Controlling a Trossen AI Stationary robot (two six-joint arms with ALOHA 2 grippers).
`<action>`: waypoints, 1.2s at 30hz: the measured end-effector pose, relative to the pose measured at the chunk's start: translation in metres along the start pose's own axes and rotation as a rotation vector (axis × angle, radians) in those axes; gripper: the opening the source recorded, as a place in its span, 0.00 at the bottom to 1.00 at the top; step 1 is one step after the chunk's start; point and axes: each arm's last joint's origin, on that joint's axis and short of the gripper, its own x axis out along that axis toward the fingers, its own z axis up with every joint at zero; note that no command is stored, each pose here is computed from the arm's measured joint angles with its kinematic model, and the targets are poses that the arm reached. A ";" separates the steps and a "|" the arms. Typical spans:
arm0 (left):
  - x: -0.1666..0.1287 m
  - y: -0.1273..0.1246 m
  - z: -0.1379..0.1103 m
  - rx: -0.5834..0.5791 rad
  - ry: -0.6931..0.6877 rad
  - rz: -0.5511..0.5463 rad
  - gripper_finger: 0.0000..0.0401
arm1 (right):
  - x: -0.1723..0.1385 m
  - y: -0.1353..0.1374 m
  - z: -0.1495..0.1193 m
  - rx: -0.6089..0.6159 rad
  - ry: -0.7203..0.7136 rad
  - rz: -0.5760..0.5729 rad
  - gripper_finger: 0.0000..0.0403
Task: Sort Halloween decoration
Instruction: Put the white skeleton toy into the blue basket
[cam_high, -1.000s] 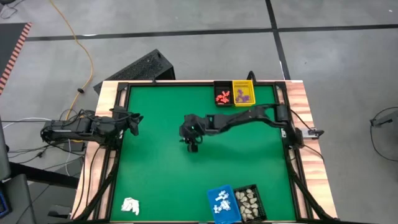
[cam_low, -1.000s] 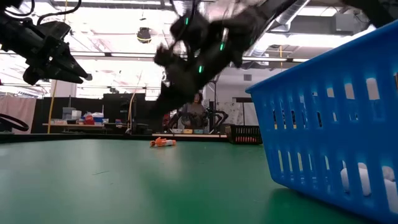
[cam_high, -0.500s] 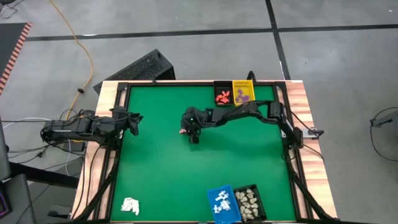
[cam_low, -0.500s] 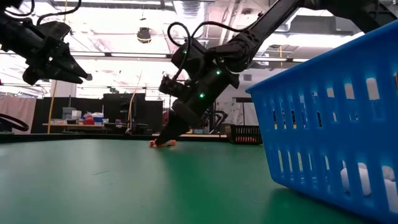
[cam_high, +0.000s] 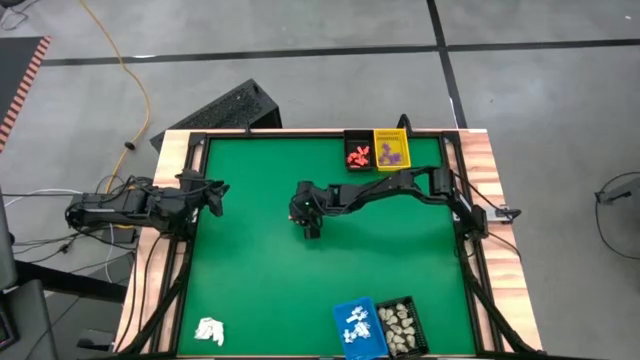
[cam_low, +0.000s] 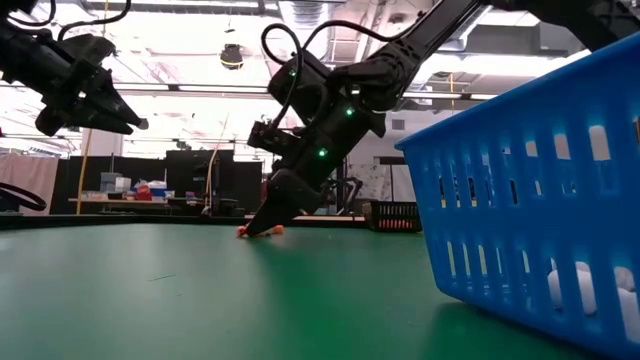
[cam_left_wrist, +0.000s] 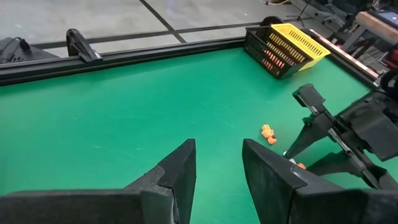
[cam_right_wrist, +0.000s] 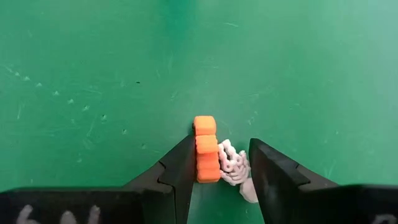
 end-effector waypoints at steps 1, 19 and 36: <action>0.000 0.000 0.000 -0.001 0.000 0.000 0.30 | 0.000 0.002 0.001 -0.003 0.000 -0.001 0.40; 0.000 0.000 0.000 0.000 -0.004 0.008 0.30 | -0.018 0.011 0.037 -0.077 -0.087 0.009 0.40; 0.000 0.001 0.000 -0.003 -0.010 0.016 0.30 | -0.024 0.004 0.037 -0.005 -0.025 0.021 0.60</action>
